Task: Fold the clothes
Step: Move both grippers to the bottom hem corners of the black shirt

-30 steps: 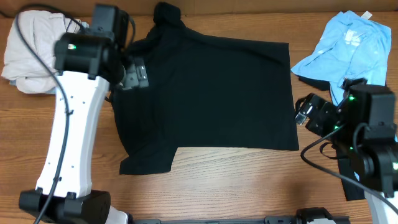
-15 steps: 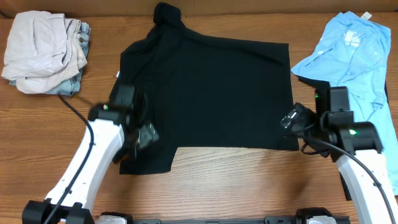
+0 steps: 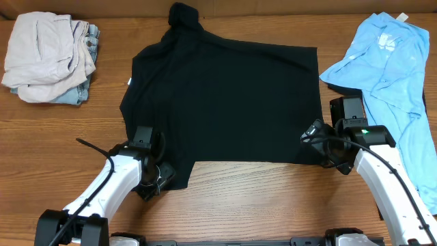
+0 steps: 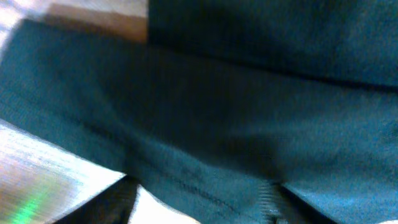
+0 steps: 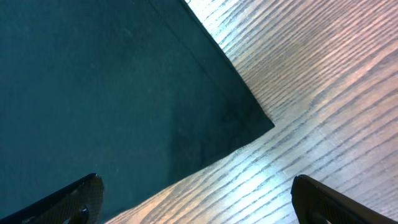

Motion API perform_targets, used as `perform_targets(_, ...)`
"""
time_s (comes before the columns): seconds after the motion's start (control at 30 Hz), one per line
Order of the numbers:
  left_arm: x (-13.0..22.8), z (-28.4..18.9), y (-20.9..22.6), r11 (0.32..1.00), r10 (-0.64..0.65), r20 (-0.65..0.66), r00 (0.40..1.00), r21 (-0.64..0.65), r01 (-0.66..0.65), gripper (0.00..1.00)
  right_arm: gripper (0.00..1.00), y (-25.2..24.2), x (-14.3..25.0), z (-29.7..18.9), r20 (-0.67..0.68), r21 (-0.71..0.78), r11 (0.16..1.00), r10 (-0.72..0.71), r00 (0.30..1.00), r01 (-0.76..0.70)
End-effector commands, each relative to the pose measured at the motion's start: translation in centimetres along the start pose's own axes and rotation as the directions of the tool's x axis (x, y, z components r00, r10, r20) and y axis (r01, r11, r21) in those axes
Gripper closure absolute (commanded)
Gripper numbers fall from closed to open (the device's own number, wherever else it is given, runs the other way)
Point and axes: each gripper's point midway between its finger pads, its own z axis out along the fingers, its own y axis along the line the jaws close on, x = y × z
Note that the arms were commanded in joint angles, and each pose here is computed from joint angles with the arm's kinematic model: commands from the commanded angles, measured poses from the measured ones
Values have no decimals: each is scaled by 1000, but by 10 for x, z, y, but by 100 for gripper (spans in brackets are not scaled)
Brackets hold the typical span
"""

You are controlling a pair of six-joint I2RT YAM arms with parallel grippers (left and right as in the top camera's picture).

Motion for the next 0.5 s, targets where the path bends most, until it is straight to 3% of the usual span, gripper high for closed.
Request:
perform_targets(0.0, 5, 7, 2, 1000, -5, -6, 1000, 18, 5, 55, 0, -4, -2, 5, 1, 21, 1000, 12, 1000, -12)
perform_targets(0.03, 8, 11, 6, 1000, -6, -17, 1000, 8, 6, 78, 0, -4, -2, 6, -3, 24, 1000, 12, 1000, -12)
perform_targets(0.07, 10, 12, 9, 1000, -7, -22, 1000, 2, 7, 93, 0, -4, -2, 6, -3, 24, 1000, 12, 1000, -12)
perform_targets(0.27, -1, 4, -1, 996, 84, 5, 996, 33, -84, 96, 2, -3, -1, 9, -5, 13, 1000, 12, 1000, -12)
perform_targets(0.43, -26, -30, -29, 979, 182, 72, 981, 83, -187, 96, 10, -3, 13, 29, -40, -25, 1000, 14, 999, -15)
perform_targets(0.47, -33, -40, -38, 969, 220, 101, 970, 93, -229, 96, 16, -4, 14, 35, -31, -32, 999, 20, 999, -21)
